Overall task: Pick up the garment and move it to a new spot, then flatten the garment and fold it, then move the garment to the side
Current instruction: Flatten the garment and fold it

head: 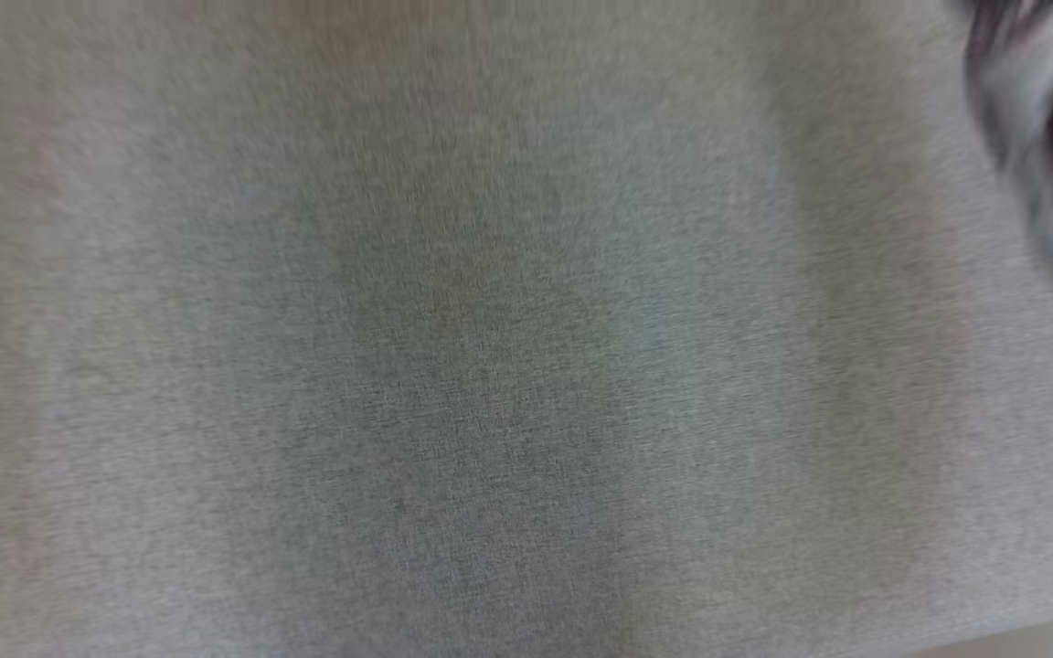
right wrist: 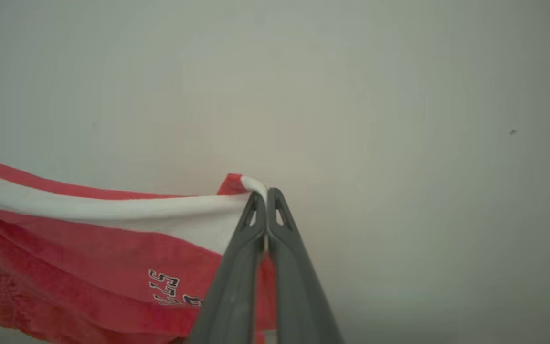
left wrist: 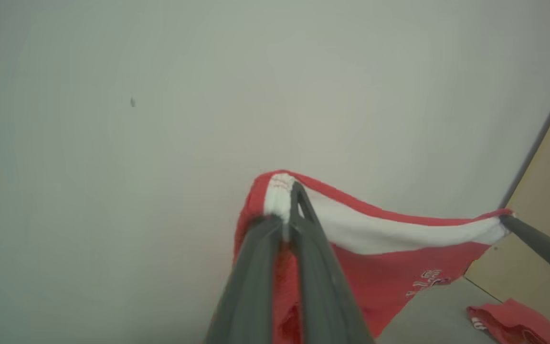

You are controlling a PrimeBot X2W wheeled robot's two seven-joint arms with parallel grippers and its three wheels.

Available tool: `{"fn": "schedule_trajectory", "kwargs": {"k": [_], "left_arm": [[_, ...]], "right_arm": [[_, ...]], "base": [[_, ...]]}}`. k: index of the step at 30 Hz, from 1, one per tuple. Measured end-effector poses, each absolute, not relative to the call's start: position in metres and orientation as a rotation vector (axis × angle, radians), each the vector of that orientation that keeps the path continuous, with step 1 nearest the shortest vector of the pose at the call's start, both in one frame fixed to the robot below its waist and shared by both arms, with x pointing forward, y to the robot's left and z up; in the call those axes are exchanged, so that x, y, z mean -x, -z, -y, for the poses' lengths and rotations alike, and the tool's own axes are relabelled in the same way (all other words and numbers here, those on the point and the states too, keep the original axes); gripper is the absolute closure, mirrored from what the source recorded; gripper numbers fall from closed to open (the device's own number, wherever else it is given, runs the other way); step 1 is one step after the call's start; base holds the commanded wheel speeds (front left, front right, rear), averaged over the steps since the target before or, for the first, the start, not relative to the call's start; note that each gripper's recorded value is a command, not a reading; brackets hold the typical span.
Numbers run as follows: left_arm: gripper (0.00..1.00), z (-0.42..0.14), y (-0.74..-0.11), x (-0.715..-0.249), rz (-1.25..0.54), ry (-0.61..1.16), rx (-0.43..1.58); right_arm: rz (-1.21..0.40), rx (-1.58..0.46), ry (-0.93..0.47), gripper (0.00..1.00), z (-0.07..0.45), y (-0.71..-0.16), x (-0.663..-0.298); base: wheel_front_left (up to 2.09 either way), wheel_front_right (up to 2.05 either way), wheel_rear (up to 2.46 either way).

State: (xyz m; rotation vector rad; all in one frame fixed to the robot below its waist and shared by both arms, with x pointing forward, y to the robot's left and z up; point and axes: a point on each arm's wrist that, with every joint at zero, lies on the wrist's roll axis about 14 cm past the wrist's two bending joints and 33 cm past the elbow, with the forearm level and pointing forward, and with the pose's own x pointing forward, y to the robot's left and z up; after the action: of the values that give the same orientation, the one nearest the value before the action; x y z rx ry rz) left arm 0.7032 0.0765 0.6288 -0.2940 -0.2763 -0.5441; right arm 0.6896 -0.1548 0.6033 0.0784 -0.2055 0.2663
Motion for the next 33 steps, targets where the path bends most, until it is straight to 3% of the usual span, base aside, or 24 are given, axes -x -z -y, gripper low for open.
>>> {"fn": "schedule_trajectory", "kwargs": {"k": [14, 23, 33], "left_arm": [[1.0, -0.086, -0.55, -0.513, 0.094, 0.465, 0.405], [1.0, -0.097, -0.505, -0.423, -0.064, 0.386, 0.445], [1.0, -0.095, -0.456, -0.351, -0.226, 0.348, 0.47]], "right_arm": [[-0.044, -0.22, -0.276, 1.0, 0.184, -0.501, -0.503], [-0.237, -0.3, -0.216, 1.0, 0.188, -0.457, -0.391], [-0.383, -0.377, -0.109, 1.0, 0.185, -0.432, -0.317]], "base": [[0.0, 0.0, 0.0], [0.0, 0.0, 0.0], [0.0, 0.0, 0.0]]}}
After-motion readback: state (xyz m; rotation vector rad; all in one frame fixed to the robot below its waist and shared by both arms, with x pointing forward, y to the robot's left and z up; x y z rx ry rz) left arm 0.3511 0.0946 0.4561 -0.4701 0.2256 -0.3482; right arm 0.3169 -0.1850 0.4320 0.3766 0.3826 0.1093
